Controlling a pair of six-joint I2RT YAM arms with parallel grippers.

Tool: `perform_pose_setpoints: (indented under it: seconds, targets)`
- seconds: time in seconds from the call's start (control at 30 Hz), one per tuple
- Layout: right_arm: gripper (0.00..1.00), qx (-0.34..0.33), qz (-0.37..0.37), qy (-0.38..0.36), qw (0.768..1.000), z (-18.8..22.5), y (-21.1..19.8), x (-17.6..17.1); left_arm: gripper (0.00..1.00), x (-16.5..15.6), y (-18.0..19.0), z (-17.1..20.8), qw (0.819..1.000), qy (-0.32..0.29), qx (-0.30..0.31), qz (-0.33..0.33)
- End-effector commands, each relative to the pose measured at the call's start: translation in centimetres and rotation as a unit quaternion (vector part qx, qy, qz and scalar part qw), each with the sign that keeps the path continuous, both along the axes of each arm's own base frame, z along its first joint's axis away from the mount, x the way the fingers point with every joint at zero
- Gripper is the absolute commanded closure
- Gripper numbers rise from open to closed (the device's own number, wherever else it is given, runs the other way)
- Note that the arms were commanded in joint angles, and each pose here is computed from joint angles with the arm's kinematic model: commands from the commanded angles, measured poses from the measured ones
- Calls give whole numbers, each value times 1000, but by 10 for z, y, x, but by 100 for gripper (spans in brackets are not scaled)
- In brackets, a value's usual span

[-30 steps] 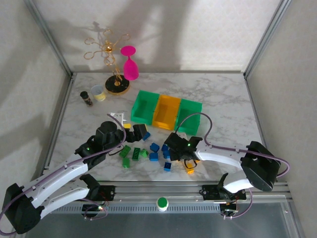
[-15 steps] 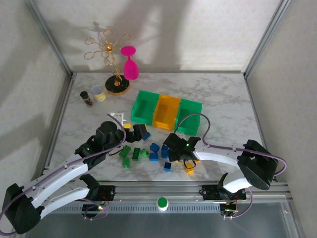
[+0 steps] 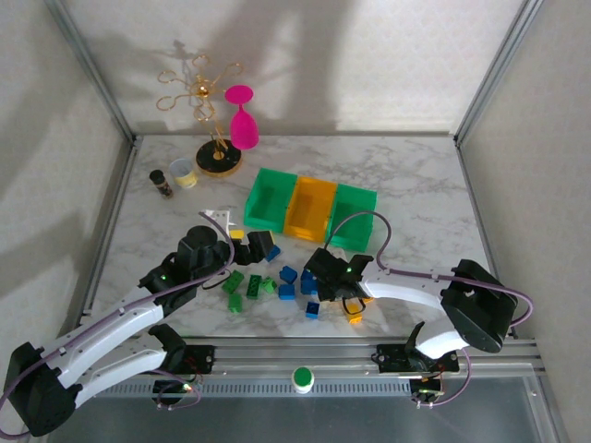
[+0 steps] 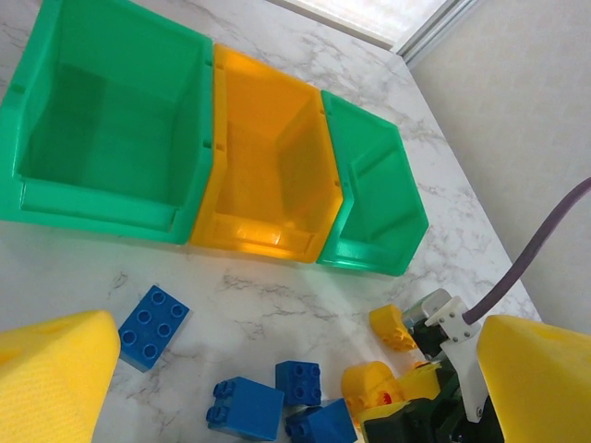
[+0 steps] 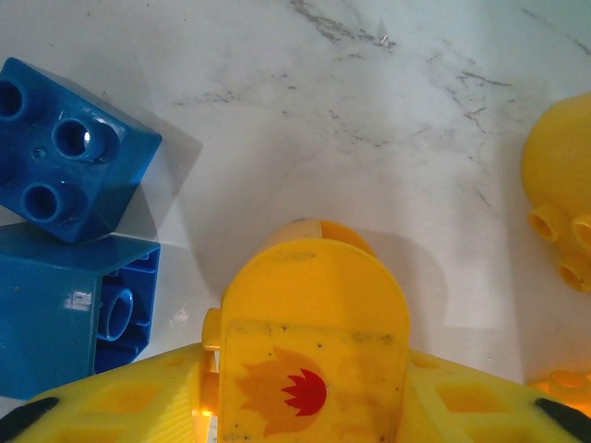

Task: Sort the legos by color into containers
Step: Pick up the lego from the bottom-center of the table, then place the lego in the container.

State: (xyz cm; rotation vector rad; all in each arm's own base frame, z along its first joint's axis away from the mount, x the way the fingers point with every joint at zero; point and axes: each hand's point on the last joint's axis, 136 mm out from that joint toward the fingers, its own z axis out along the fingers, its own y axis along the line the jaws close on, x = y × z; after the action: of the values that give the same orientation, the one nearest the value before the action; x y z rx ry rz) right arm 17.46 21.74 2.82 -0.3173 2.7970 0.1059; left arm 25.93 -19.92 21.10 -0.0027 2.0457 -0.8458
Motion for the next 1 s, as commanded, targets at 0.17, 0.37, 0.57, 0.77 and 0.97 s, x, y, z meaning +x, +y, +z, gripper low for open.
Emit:
perform_pose_setpoints:
  seconds: [0.17,0.37,0.57,0.77,0.97]
  targets:
    - [58,0,-6,-27,1000,27,-2,6,1,0,-1,15,1000,-15,-8,0]
    - [60,8,-31,-76,997,72,-5,31,1,6,-5,33,999,-33,-22,2]
    - [62,21,-70,-126,989,109,-14,84,1,25,-11,50,998,-48,-34,24]
    - [63,19,-113,-160,980,122,-30,139,1,42,-22,67,996,-63,-53,32]
    - [63,30,-142,-162,976,109,-41,188,1,52,-32,71,996,-65,-48,25]
